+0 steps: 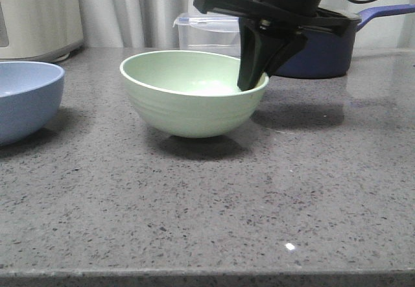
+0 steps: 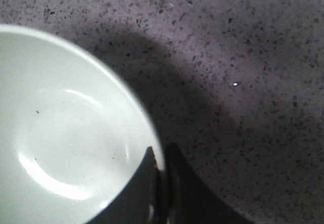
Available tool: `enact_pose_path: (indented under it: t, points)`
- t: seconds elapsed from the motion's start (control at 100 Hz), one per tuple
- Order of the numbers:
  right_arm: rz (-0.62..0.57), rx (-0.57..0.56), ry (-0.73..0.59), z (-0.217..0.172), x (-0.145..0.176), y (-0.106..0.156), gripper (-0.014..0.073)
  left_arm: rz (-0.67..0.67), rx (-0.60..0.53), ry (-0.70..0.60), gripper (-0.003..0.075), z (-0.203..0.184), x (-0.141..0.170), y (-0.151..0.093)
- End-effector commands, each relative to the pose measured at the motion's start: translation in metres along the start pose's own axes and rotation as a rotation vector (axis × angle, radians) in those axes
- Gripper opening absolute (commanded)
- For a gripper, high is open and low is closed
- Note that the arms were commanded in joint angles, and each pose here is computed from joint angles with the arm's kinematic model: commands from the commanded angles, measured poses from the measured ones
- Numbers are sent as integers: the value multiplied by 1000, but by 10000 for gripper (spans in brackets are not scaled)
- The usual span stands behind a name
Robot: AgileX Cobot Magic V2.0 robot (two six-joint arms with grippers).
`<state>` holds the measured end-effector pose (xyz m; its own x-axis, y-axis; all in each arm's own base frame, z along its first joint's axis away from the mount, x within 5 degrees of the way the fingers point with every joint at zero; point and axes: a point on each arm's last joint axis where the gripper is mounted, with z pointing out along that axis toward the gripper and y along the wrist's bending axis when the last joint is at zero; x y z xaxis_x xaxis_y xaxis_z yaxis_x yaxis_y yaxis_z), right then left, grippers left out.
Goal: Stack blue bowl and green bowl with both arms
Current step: 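Slide the green bowl toward the table center and release it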
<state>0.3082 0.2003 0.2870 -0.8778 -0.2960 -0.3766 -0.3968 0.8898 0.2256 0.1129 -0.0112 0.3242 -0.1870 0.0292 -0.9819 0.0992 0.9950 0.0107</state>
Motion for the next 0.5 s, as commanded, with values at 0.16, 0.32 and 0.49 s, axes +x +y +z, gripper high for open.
enact_pose_path:
  t: [0.16,0.32,0.49]
  points:
    - [-7,-33,-127,-26,-10,7,206,-17,3,-102,438,-1,-17,0]
    - [-7,-33,-126,-26,-10,7,308,-17,3,-102,438,-1,-17,0]
    - [-14,-33,-141,-35,-9,8,307,-17,3,-102,438,-1,-17,0]
